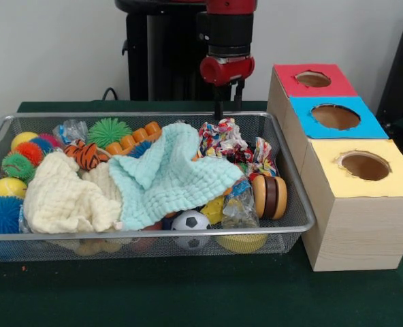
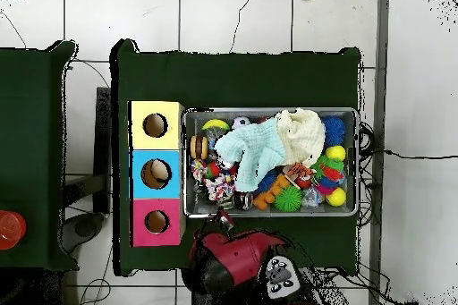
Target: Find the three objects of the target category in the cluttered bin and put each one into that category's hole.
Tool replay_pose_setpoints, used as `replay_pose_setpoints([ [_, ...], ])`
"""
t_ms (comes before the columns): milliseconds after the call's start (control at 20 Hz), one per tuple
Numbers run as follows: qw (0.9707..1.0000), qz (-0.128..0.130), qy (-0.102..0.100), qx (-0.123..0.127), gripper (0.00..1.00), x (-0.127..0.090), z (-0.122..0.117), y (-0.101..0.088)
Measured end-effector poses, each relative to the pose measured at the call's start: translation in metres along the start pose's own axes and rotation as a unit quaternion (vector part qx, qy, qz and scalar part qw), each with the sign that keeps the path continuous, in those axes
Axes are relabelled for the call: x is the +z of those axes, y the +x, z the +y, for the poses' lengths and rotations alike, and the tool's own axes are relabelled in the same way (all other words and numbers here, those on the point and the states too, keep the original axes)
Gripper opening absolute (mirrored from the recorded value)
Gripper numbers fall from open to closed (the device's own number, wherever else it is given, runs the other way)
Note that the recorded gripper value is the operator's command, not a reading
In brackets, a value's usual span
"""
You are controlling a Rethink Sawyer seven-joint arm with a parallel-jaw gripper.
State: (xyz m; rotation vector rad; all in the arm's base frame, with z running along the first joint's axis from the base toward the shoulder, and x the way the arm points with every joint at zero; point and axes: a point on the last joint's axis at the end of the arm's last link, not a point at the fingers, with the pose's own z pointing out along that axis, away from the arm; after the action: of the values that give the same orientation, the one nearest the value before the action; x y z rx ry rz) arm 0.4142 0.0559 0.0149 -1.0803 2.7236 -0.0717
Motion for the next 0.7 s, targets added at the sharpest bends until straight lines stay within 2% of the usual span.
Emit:
replay_pose_setpoints([
  [250, 0.999, 0.019, 0.012, 0.038, 1.0, -0.028, -0.033, -0.002],
  [400, 0.9984, 0.023, 0.02, 0.048, 1.0, -0.037, -0.044, -0.005],
  [550, 0.9975, 0.017, 0.034, 0.06, 1.0, -0.049, -0.059, -0.013],
  [700, 0.9972, 0.007, 0.04, 0.063, 1.0, -0.052, -0.062, -0.019],
])
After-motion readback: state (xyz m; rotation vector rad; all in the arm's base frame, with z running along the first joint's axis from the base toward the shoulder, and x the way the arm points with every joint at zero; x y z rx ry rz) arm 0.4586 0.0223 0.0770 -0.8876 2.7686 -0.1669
